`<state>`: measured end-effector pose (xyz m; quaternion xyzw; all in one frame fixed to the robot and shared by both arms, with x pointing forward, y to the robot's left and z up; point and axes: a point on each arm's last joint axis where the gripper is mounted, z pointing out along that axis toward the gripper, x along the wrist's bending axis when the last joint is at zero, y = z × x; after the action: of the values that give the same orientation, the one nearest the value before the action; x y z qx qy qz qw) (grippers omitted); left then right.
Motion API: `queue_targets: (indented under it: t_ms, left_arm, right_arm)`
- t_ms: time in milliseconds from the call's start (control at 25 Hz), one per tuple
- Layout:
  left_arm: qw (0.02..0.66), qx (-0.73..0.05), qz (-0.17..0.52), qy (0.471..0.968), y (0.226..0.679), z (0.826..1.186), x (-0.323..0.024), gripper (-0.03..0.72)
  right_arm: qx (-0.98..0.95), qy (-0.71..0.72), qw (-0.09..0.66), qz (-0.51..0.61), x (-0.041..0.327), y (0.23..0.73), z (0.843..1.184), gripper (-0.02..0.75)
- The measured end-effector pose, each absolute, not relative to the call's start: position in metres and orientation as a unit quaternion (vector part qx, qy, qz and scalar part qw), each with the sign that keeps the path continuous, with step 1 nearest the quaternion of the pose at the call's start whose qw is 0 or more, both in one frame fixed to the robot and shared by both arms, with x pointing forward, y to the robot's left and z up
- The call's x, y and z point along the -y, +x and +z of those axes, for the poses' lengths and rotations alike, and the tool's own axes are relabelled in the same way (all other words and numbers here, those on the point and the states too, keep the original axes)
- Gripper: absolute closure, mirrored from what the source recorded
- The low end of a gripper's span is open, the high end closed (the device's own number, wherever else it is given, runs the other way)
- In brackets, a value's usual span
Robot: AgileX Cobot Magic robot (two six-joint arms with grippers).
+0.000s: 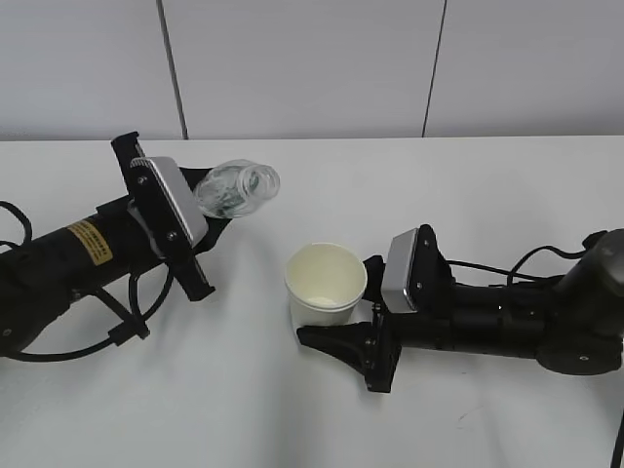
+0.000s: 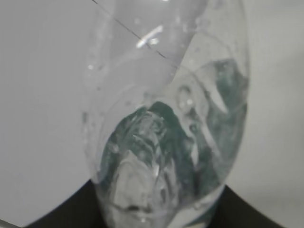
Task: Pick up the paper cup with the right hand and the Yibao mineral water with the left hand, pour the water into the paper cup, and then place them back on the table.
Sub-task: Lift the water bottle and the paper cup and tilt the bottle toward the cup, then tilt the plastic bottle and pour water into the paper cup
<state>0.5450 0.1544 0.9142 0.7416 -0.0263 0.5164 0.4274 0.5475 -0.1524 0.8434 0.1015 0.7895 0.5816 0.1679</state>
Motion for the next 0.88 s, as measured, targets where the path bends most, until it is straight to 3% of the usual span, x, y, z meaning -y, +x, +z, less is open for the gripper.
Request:
queue_targets:
  t_ms: [880]
  left_arm:
    - [0.341, 0.144, 0.583, 0.723, 0.548, 0.917, -0.153, 0.407]
  right_arm:
    - [-0.780, 0.105, 0.159, 0.596, 0.138, 0.556, 0.848, 0.214]
